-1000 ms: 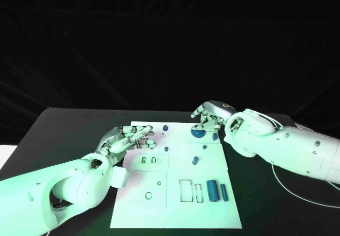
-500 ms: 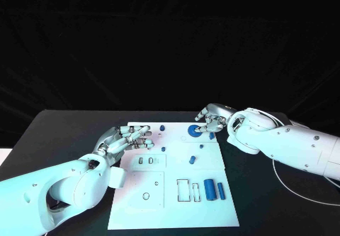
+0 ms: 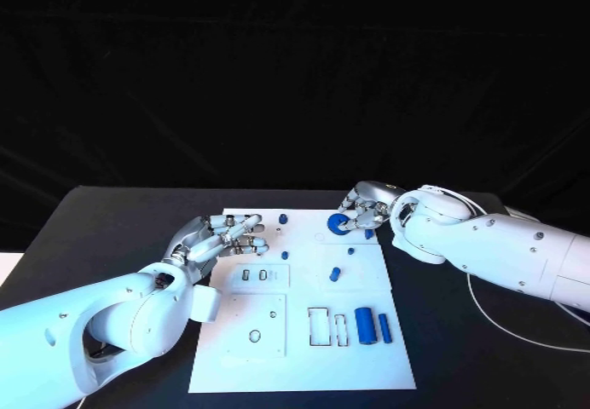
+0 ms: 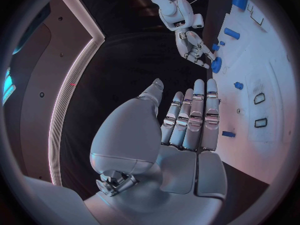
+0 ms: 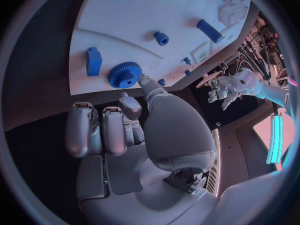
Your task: Assemble the parts on the task board
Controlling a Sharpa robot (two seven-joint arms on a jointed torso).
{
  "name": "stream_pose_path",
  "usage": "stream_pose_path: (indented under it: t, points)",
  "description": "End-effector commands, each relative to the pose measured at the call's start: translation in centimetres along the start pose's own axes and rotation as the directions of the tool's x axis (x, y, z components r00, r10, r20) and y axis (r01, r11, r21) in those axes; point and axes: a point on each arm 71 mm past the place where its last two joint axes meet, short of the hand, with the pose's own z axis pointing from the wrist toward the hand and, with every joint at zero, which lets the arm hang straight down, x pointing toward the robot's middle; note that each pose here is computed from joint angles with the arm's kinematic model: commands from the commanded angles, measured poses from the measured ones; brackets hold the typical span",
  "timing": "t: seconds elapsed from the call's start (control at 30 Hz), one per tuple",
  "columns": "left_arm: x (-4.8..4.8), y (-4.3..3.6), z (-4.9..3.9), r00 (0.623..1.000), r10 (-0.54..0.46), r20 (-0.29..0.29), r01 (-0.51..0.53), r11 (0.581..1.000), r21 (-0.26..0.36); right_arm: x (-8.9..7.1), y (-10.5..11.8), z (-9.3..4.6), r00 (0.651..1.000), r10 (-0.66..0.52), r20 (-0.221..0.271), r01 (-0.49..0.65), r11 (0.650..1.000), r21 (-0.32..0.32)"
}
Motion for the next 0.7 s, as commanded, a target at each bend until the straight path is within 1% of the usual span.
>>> stream_pose_path:
  t: [0.03,0.4,0.7]
  points:
    - [0.26,-0.10,0.05,1.000,-0.010,-0.023,0.010,1.000,0.008,0.33,0.00,0.15,0.999,-0.026,-0.029,0.026,0.999,0.018]
    - [0.28,-0.10,0.06,1.000,-0.011,-0.025,0.011,1.000,0.007,0.76,0.37,0.72,0.998,-0.040,-0.041,0.041,0.999,0.026]
    - [0.28,-0.09,0.06,1.000,-0.011,-0.026,0.012,1.000,0.007,1.02,0.47,0.89,0.995,-0.083,-0.050,0.085,0.996,0.041]
